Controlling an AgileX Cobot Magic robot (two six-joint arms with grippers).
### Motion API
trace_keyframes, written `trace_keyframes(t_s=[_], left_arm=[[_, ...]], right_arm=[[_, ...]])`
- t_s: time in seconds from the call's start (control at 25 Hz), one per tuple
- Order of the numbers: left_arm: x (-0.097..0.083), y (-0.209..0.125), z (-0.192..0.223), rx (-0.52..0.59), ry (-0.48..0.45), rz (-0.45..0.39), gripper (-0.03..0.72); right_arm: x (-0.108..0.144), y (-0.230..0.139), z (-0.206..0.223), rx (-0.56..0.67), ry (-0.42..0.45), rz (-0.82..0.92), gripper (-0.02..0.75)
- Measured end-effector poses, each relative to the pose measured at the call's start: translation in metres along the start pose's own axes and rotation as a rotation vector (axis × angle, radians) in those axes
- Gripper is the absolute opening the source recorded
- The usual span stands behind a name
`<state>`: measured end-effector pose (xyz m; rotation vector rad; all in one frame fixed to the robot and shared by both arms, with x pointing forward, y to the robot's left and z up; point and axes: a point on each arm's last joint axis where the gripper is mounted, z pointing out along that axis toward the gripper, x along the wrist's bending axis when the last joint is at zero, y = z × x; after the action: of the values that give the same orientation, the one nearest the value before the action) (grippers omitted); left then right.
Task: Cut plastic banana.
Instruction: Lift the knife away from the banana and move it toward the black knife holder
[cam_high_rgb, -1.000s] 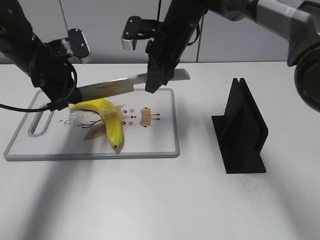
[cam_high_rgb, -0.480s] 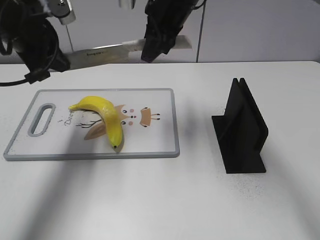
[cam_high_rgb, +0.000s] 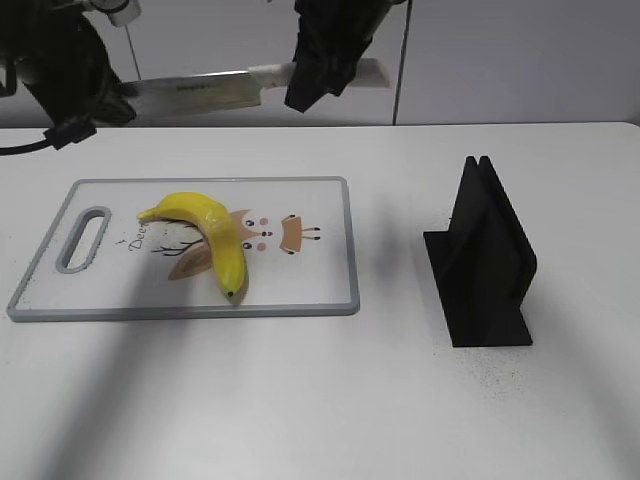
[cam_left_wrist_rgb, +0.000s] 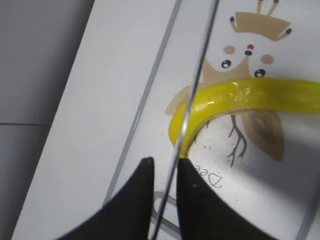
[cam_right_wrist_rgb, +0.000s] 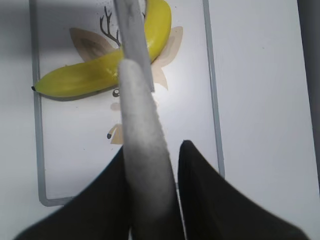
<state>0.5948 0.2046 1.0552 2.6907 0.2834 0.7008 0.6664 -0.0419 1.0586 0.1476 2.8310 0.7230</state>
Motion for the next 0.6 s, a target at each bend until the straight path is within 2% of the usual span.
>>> trace_keyframes(t_s=[0.08, 0.16, 0.2, 0.28, 0.44, 0.52, 0.6], left_arm=[[0.002, 0.000, 0.000, -0.009, 0.020, -0.011, 0.332], [0.005, 0.002, 0.000, -0.027, 0.055, -0.023, 0.551], [0.008, 0.003, -0.001, -0.040, 0.088, -0.030, 0.614], [0.016, 0.005, -0.002, -0.068, 0.167, -0.046, 0.653], [0.029, 0.009, -0.005, -0.127, 0.315, -0.105, 0.667], [0.032, 0.011, -0.008, -0.156, 0.334, -0.201, 0.666], [0.035, 0.012, -0.014, -0.176, 0.318, -0.332, 0.666]], right_arm=[[-0.002, -0.002, -0.001, 0.006, -0.007, 0.002, 0.191], [-0.003, -0.003, -0.002, 0.010, -0.012, 0.009, 0.170], [-0.003, -0.004, -0.002, 0.012, -0.014, 0.015, 0.159], [-0.006, -0.006, -0.003, 0.020, -0.031, 0.029, 0.159], [-0.008, -0.008, -0.004, 0.024, -0.037, 0.036, 0.159], [-0.008, -0.008, -0.004, 0.024, -0.037, 0.054, 0.159], [-0.008, -0.008, -0.004, 0.027, -0.041, 0.103, 0.159]])
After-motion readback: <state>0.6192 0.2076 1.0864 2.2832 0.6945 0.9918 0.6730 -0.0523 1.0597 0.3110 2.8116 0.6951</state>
